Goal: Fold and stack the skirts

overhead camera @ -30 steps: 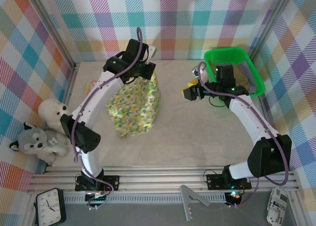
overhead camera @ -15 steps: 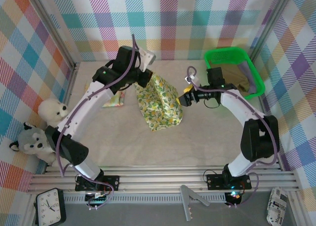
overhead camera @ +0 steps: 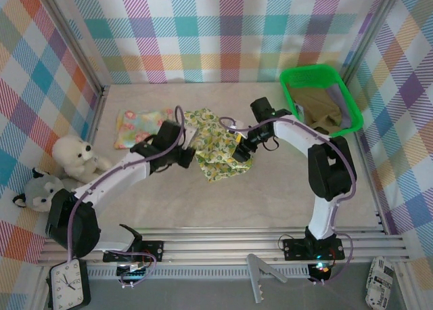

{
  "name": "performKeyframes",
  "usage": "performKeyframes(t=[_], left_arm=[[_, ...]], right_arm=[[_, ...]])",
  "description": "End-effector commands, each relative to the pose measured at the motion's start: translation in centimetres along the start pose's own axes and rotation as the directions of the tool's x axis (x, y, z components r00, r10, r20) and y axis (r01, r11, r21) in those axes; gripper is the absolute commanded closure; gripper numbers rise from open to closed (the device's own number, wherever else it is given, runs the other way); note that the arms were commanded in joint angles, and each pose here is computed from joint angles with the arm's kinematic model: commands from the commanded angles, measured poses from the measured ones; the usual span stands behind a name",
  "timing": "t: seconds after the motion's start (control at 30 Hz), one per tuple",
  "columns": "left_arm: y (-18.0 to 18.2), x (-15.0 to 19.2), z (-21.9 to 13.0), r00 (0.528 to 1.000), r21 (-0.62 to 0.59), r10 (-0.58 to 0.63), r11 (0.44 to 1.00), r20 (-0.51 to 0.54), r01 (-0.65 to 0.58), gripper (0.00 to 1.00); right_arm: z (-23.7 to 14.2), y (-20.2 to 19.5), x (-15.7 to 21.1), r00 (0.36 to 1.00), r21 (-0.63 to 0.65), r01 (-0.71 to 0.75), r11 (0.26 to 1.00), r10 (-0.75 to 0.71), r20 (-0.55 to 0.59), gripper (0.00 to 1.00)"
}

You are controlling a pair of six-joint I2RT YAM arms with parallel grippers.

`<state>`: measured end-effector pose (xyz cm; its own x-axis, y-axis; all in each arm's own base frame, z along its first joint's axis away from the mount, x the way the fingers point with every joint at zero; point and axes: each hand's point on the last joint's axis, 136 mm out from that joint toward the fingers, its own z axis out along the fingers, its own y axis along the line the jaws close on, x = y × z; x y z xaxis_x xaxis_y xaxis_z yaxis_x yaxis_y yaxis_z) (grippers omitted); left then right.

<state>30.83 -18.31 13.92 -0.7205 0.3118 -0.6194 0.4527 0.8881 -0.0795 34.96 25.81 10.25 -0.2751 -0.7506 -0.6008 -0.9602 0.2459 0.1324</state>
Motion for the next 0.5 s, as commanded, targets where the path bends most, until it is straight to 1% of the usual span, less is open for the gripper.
performKeyframes(t=[0.0,0.1,0.17,0.23,0.37,0.47], left_arm=[[0.7,-0.4,0.3,0.966,0.011,-0.210,0.977,0.151,0.211,1.00],[1.6,2.0,1.7,0.967,-0.035,-0.231,0.971,0.109,0.236,1.00],[1.9,3.3,2.5,0.970,-0.053,-0.232,0.970,0.071,0.236,1.00],[2.2,4.2,2.9,0.969,-0.061,-0.240,0.968,0.054,0.243,1.00],[2.7,4.6,2.7,0.962,-0.057,-0.264,0.962,0.070,0.269,1.00],[2.8,4.5,2.6,0.960,-0.053,-0.270,0.960,0.075,0.274,1.00]], right_arm=[[0.2,-0.5,-0.2,0.996,-0.001,0.087,0.996,-0.087,-0.032,0.16],[0.7,-1.6,-0.5,0.990,0.014,0.129,0.992,-0.128,-0.055,0.17],[1.4,-2.4,-0.6,0.982,0.021,0.168,0.986,-0.165,-0.095,0.18],[2.0,-3.0,-0.5,0.972,0.030,0.203,0.979,-0.198,-0.128,0.18],[2.5,-4.1,-1.6,0.963,0.045,0.243,0.969,-0.236,-0.129,0.17],[3.2,-4.7,-1.9,0.953,0.041,0.269,0.962,-0.260,-0.152,0.15]])
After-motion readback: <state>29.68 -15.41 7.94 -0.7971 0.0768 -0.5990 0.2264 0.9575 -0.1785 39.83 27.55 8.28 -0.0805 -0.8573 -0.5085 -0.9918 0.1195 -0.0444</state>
